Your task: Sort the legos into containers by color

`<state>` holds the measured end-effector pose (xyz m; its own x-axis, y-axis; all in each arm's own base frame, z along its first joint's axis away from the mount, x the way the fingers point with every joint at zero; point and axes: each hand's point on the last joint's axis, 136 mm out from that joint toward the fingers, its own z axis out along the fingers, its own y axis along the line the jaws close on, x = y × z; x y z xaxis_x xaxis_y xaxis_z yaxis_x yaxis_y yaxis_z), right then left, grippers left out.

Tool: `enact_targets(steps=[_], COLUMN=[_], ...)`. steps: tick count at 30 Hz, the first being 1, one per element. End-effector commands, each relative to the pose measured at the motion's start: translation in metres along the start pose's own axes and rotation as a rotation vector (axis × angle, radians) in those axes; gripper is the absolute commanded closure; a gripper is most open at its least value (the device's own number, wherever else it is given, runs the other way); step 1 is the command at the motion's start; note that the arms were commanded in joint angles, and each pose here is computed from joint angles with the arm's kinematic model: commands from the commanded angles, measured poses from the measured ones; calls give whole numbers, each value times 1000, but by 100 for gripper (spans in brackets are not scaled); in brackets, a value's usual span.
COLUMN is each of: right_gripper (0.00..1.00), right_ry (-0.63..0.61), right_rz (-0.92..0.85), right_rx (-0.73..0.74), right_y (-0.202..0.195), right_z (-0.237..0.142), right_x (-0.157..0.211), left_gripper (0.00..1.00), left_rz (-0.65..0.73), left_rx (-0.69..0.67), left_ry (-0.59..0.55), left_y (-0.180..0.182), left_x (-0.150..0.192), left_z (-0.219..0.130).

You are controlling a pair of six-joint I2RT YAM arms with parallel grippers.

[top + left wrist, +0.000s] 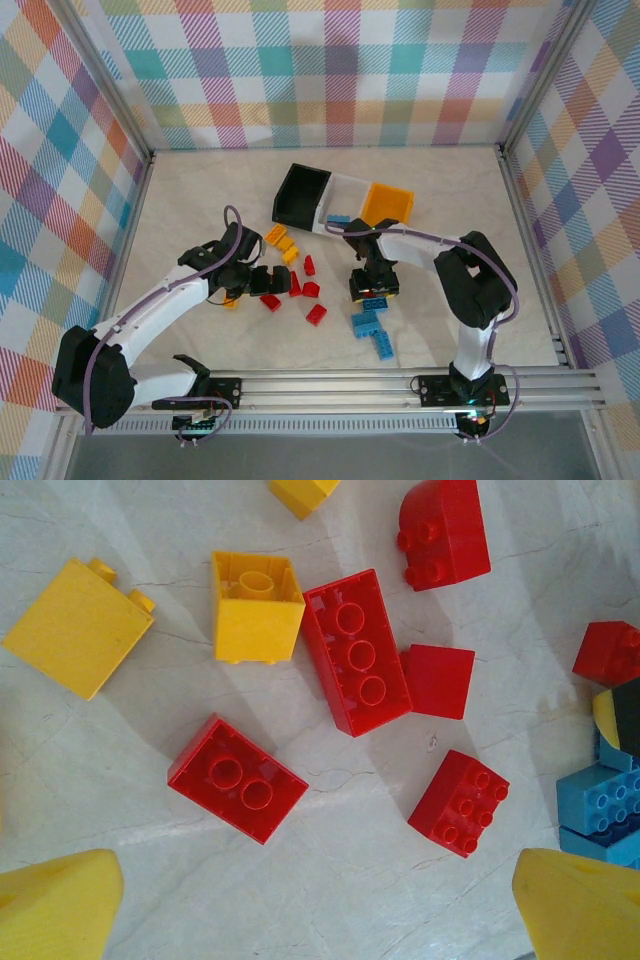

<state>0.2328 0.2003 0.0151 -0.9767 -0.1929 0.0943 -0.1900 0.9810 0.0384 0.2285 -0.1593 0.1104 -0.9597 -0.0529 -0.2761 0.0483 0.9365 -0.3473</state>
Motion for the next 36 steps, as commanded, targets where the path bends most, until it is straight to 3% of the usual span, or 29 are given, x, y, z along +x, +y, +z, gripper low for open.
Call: enact_targets(steps=[1,14,22,26,30,36], right_gripper=[35,33,33,31,22,15], right_ry=[31,-148,-308,-344,-390,-412], right_rz=[5,-1,10,13,13,55], right_rx=[40,-20,-103,-126,-142,-166], right_y=[-8,-3,8,18,28,22], right_z=[1,-99,-149,-146,-143,-154], right_x=[11,-30,-137,-193,-233,-237], left_gripper=[0,0,0,0,0,0], left_rz=[7,-19,-34,-33,-32,0], left_rx=[-7,3,-8,-27,-37,-25], left_ry=[6,-4,8,7,11,28], left_y=[1,-1,0,2,1,-7], left_x=[7,4,6,5,4,0], left_z=[0,3,0,-6,-11,-10])
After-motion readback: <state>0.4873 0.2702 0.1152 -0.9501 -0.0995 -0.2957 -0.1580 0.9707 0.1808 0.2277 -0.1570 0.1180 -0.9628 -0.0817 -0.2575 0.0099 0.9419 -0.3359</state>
